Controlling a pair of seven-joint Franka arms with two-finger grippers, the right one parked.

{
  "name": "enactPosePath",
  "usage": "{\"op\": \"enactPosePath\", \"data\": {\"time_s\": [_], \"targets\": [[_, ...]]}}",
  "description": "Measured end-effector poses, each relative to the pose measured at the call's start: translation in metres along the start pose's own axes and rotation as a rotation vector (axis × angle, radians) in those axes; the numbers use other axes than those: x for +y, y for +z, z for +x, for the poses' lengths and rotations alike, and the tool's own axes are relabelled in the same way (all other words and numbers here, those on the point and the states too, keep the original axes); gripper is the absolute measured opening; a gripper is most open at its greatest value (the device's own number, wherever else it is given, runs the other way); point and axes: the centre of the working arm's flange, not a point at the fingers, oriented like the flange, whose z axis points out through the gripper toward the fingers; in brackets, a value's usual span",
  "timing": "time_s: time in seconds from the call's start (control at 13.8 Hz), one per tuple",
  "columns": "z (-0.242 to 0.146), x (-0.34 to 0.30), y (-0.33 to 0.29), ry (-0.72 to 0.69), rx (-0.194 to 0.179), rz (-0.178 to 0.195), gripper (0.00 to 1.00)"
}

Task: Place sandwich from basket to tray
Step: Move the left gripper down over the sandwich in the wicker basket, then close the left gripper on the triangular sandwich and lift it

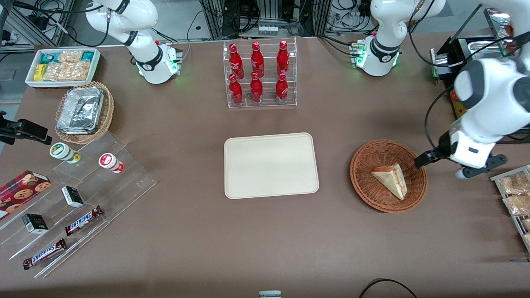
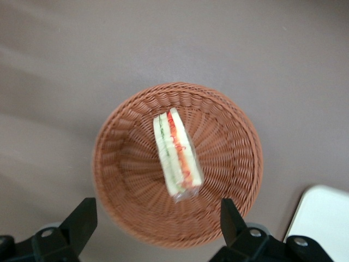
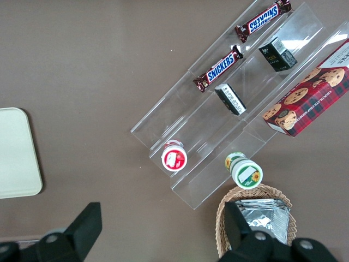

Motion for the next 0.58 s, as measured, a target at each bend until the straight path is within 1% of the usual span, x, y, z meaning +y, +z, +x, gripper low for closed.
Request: {"op": "enactPosePath", "data": {"time_s": [0.15,0.22,0.36,0.58], "targets": [[-0.017,0.0,0.036,-0.091,0.042,-0.028,1.0],[-0.024,-0.002,0.049,-0.128,0.057,-0.038,1.0],[-0.033,-0.003,0.068,-0.176,0.07,-0.052,1.0],[-0.04,0.002,0.093,-0.204,0.079,-0.07,1.0]]}}
